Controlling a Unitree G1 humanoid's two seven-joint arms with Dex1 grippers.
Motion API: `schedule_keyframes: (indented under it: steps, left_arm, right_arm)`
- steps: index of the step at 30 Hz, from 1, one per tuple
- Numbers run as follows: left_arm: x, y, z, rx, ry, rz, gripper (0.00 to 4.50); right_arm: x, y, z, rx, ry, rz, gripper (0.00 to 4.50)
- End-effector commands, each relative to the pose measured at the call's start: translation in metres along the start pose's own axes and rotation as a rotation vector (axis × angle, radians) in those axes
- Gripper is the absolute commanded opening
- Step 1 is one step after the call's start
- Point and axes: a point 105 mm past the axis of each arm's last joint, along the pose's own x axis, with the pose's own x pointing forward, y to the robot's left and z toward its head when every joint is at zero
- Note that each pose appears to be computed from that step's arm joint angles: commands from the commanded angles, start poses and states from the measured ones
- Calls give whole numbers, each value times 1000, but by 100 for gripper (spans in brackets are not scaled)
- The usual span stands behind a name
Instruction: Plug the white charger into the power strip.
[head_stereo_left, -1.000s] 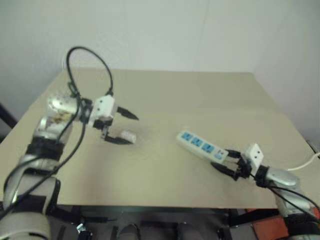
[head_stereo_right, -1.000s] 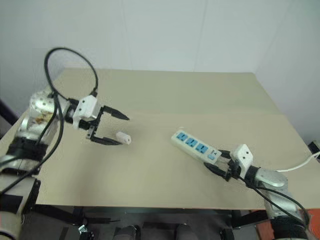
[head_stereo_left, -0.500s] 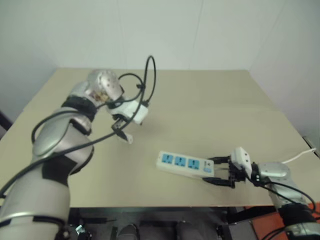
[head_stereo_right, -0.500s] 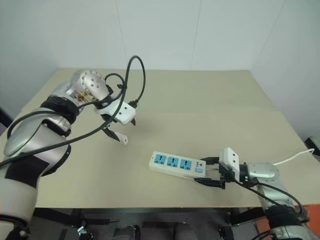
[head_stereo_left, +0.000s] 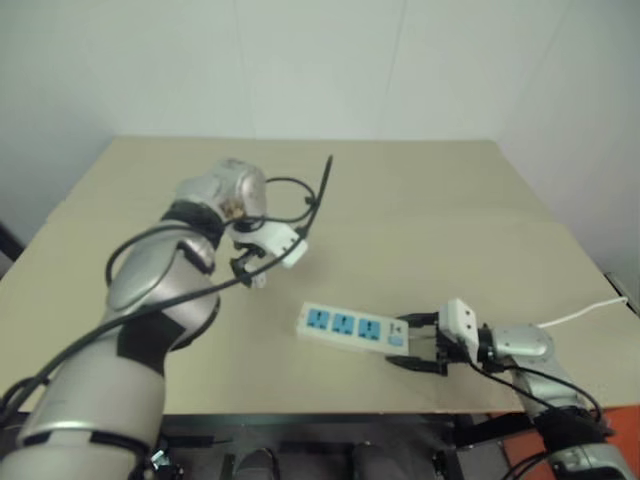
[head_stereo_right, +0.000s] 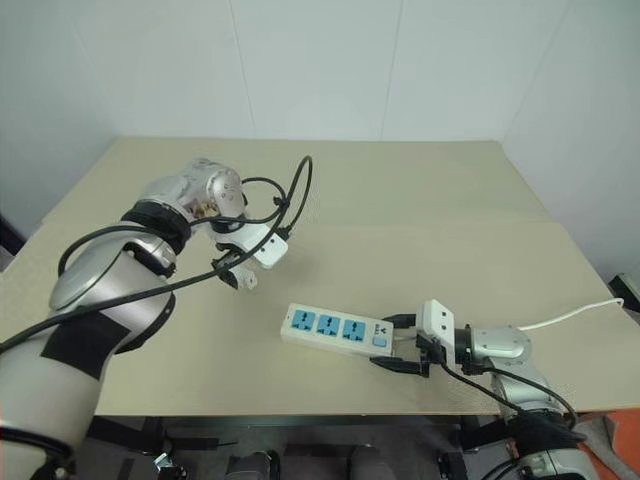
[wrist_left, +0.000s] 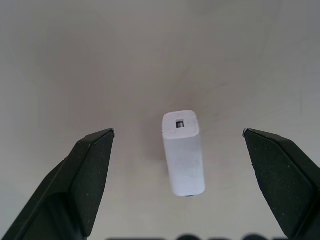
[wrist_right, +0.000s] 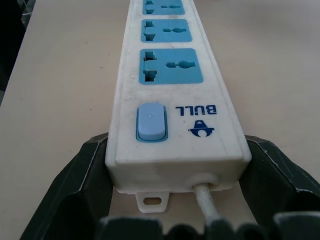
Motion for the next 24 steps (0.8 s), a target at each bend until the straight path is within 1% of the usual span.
schedule_keyframes:
  steps: [1, 10, 13, 21, 24]
  left_arm:
    - [-2, 5, -1, 0, 27, 24, 450]
    - [12, -3, -4, -14, 49, -19, 450]
    - [18, -5, -8, -14, 73, -20, 450]
    - [27, -6, -6, -11, 79, -21, 450]
    - [28, -5, -5, -15, 78, -19, 394]
  right_arm:
    - [6, 8, -4, 3, 19, 22, 342]
    - [11, 6, -5, -14, 20, -38, 342]
    - [12, 7, -5, -14, 19, -39, 342]
    - [13, 8, -4, -11, 20, -48, 342]
    - [15, 8, -5, -7, 25, -53, 342]
